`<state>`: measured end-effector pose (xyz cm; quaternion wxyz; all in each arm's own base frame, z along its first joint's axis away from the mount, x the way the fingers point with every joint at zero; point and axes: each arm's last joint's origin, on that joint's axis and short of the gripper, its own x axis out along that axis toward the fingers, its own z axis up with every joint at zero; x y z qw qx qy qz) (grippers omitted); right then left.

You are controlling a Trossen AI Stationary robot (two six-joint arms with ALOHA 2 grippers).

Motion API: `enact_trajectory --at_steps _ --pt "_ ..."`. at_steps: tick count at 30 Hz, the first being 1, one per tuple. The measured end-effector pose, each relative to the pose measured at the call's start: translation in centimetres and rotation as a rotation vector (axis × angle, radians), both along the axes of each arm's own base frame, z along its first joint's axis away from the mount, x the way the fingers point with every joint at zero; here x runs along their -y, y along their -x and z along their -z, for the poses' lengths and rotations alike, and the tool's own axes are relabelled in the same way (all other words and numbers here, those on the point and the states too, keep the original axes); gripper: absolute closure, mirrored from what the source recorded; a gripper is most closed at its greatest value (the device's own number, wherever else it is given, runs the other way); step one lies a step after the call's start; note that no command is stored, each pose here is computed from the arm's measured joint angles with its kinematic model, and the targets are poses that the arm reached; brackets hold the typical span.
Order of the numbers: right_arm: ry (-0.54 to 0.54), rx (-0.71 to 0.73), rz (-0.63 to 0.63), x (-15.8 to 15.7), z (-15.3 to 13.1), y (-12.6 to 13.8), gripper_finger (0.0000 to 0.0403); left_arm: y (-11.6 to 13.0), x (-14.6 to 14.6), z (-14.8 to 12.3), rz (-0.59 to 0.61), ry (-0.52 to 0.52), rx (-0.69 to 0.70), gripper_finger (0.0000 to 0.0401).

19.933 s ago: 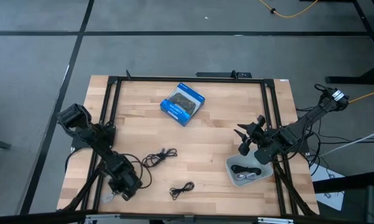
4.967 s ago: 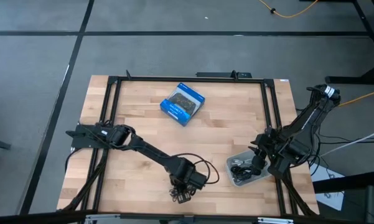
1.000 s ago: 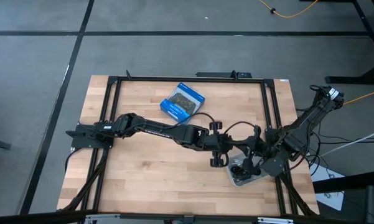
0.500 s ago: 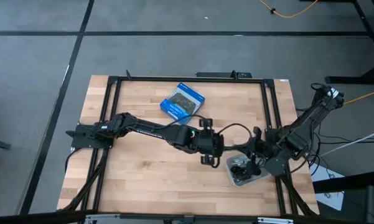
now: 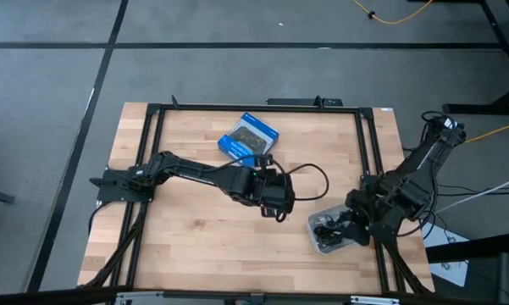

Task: Pick and place USB-C Cables
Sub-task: Put the black charger cable into the gray bin

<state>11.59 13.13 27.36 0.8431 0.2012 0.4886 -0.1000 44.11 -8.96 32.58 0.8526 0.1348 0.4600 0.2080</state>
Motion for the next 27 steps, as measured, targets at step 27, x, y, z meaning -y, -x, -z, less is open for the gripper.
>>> enact_trajectory --at_steps 27 --pt "-0.192 -0.422 0.177 0.2 3.0 1.8 0.0291 -0.2 -2.0 0.1 -0.041 0.009 -0.019 0.0294"
